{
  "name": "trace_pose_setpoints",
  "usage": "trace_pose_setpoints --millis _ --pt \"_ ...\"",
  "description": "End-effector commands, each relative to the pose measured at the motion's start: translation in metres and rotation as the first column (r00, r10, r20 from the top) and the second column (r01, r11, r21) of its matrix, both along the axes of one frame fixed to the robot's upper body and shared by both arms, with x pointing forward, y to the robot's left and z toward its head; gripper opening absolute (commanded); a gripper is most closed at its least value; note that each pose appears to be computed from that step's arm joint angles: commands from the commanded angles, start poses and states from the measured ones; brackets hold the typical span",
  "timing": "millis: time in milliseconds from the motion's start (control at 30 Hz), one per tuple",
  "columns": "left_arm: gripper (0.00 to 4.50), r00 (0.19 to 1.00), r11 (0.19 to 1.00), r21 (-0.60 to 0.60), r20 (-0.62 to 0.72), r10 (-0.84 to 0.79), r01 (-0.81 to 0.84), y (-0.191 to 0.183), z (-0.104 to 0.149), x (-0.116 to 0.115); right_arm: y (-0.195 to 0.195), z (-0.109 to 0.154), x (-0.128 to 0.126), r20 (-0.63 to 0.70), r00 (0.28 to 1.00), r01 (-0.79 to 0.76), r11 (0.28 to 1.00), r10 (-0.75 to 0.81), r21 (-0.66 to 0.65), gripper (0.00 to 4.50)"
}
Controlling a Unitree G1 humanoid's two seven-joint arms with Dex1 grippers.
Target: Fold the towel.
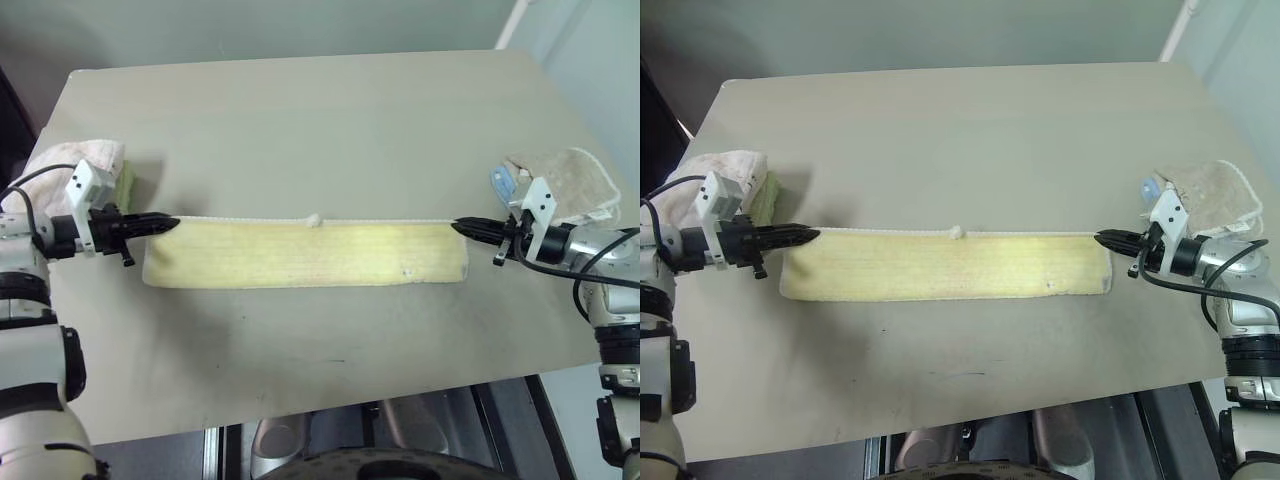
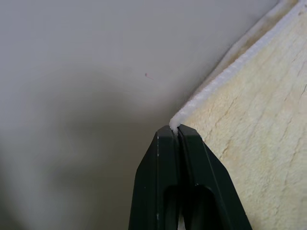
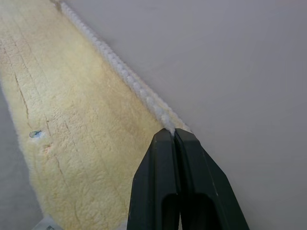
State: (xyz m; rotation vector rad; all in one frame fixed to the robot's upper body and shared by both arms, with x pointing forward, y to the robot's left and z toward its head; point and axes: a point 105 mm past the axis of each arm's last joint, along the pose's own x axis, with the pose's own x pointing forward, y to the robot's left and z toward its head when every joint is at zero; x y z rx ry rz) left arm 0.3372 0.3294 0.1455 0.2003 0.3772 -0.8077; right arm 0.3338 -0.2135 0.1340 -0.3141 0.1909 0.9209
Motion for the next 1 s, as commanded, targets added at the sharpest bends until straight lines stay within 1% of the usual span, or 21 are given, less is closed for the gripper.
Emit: trace_pose_setpoints --millis 33,133,167,233,267,367,467,500,533,567,600,633,667,733,800,867,933,1000 --pt "0.02 1.0 1.0 0.017 0.028 -0.002 0.001 0.003 0.008 0.001 -0.002 0.009 0.006 0.048 0.999 0.025 1.0 -0.025 0.001 0.0" --pt "0.02 1.0 1.0 0.012 0.005 -0.015 0.015 0.0 0.004 0.0 0.001 0.01 0.008 0.045 0.999 0.025 0.999 -0.026 0.028 0.0" --pt "0.48 1.0 1.0 0.012 -0.005 -0.018 0.018 0.0 0.003 0.0 0.002 0.011 0.007 0.041 0.999 0.02 0.999 -0.022 0.041 0.0" --pt "0.96 0.999 1.0 0.011 -0.02 -0.026 0.026 -0.001 0.001 -0.002 0.003 0.012 0.008 0.036 0.999 0.023 0.999 -0.025 0.048 0.0" --pt "1.33 0.999 1.0 0.01 -0.024 -0.029 0.029 -0.001 0.0 -0.002 0.003 0.012 0.008 0.035 0.999 0.028 0.999 -0.03 0.046 0.0" --pt "2.4 1.0 0.999 0.047 -0.013 -0.007 0.007 0.001 -0.004 -0.001 0.003 0.012 0.008 0.027 0.999 0.025 0.999 -0.027 0.048 0.66" --pt "3.44 1.0 1.0 0.028 -0.001 -0.007 0.007 0.0 -0.002 0.0 0.009 0.014 0.004 0.027 1.0 -0.015 0.998 0.013 0.056 1.63" --pt "3.85 1.0 1.0 0.024 0.004 -0.007 0.007 0.0 -0.001 0.001 0.01 0.015 0.003 0.03 0.999 -0.02 0.998 0.018 0.058 2.05" --pt "4.15 1.0 1.0 0.022 0.008 -0.008 0.007 0.0 0.001 0.001 0.01 0.016 0.003 0.034 0.999 -0.023 0.998 0.021 0.059 2.34" --pt "4.48 0.999 1.0 0.019 0.033 0.002 -0.002 0.001 0.005 0.003 0.01 0.018 0.004 0.044 0.999 -0.02 0.998 0.017 0.064 2.72" --pt "4.5 0.999 1.0 0.017 0.051 0.009 -0.01 0.001 0.008 0.004 0.01 0.02 0.004 0.051 0.999 -0.018 0.998 0.015 0.067 3.06" --pt "4.5 0.995 0.999 0.022 0.098 0.024 -0.026 0.002 0.013 0.007 0.009 0.024 0.006 0.064 0.998 -0.009 0.997 0.004 0.078 3.4" --pt "4.5 0.987 0.998 0.031 0.156 0.041 -0.046 0.003 0.019 0.011 0.008 0.029 0.007 0.074 0.997 0.001 0.995 -0.008 0.095 3.81" --pt "4.5 0.947 0.992 0.058 0.309 0.092 -0.115 0.006 0.034 0.021 0.006 0.041 0.005 0.069 0.997 0.008 0.99 -0.018 0.144 4.45" --pt "4.5 0.908 0.987 0.041 0.399 0.126 -0.155 0.006 0.047 0.027 0.005 0.049 0.001 0.067 0.997 0.016 0.983 -0.029 0.182 4.48" --pt "4.5 0.848 0.986 -0.047 0.505 0.162 -0.16 0.0 0.068 0.034 0.004 0.057 -0.005 0.062 0.997 0.025 0.969 -0.041 0.245 4.48" --pt "4.5 0.82 0.989 -0.108 0.555 0.143 -0.1 -0.013 0.079 0.037 0.005 0.06 -0.013 0.03 0.999 0.034 0.951 -0.046 0.308 4.48" --pt "4.5 0.82 0.99 -0.138 0.566 0.089 -0.012 -0.03 0.08 0.038 0.006 0.061 -0.021 -0.031 0.998 0.06 0.923 -0.052 0.379 4.48"
